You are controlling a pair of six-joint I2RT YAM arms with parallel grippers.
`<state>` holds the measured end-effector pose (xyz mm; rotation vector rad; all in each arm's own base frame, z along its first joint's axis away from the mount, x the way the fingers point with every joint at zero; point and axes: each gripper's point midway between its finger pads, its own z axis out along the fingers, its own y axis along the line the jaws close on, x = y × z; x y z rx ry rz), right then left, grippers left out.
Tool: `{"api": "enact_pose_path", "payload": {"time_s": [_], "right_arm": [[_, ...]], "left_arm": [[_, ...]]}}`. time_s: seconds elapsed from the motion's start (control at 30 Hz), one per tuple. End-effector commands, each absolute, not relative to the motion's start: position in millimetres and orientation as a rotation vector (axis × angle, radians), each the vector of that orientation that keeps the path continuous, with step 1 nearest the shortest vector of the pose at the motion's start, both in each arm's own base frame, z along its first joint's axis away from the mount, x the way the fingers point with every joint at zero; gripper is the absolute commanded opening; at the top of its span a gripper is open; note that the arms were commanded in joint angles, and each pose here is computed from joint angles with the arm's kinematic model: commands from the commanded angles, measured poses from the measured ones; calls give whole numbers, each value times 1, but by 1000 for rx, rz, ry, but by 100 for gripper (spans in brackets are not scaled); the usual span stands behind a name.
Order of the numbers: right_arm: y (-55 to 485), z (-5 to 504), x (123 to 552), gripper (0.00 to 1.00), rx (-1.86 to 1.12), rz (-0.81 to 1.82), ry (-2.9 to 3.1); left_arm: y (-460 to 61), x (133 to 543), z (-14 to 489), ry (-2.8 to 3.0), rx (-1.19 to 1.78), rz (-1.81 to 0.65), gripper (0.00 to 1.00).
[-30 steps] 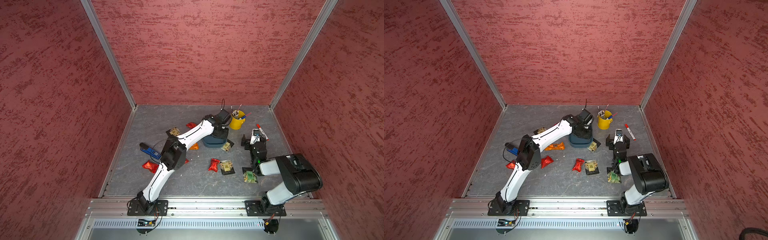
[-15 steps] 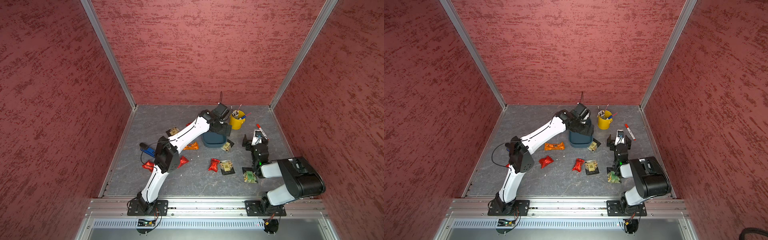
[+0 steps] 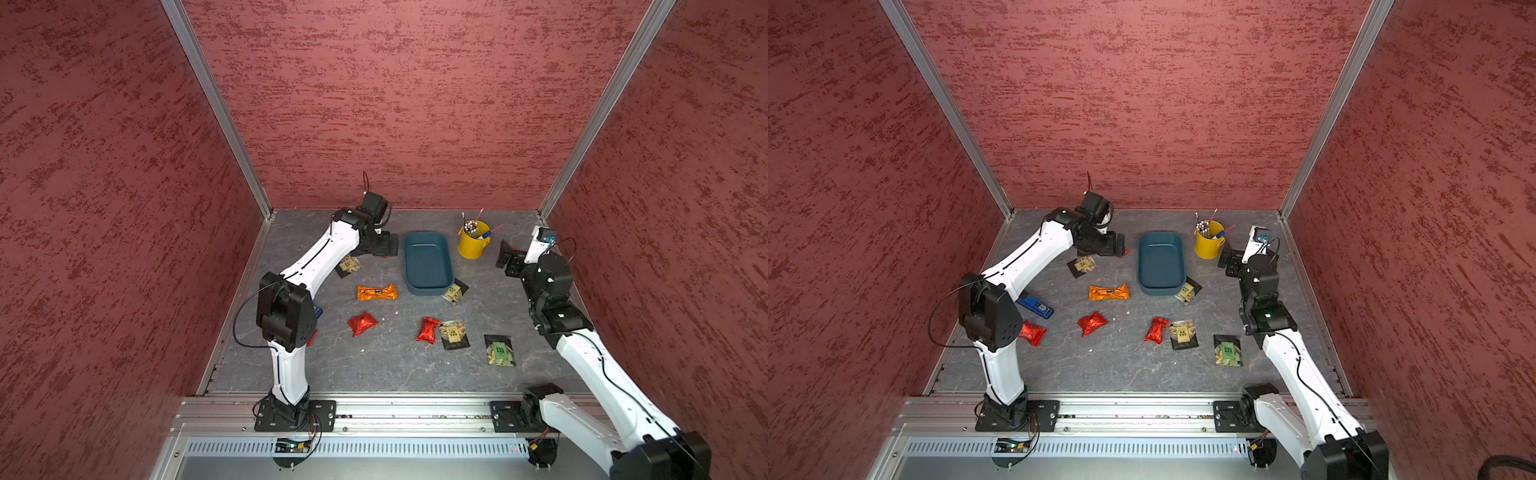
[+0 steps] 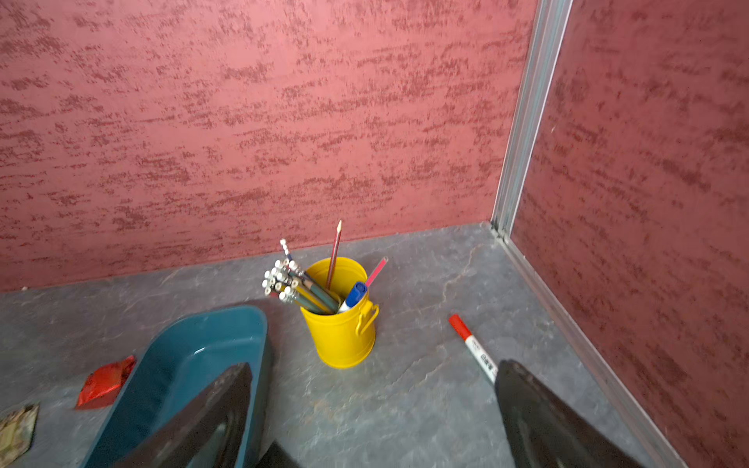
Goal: Put the tea bags into the storage box
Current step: Pick up the tea bag from the center of the board.
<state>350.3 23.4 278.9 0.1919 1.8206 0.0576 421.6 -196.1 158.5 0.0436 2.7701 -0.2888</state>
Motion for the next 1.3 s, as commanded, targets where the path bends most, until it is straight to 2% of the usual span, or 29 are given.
{"api": "enact_pose_path", "payload": {"time_s": [0.0, 0.27, 0.5, 0.97, 1.27], "right_arm": [[33, 233, 318, 98, 239, 104, 2133], [58, 224, 277, 98, 314, 300, 2269], [82, 195, 255, 98, 254, 289, 2367], [121, 159, 246, 96, 200, 353, 2460], [137, 156, 243, 95, 190, 351, 2490]], "left_arm": [[-209, 442, 145, 2755, -17, -448, 100], [-213, 472, 119, 2780, -68, -559, 100], [-215, 486, 96, 2788, -81, -590, 100], [-216, 519, 69, 2763, -66, -506, 95], [-222, 524, 48, 2819, -9, -468, 88]]}}
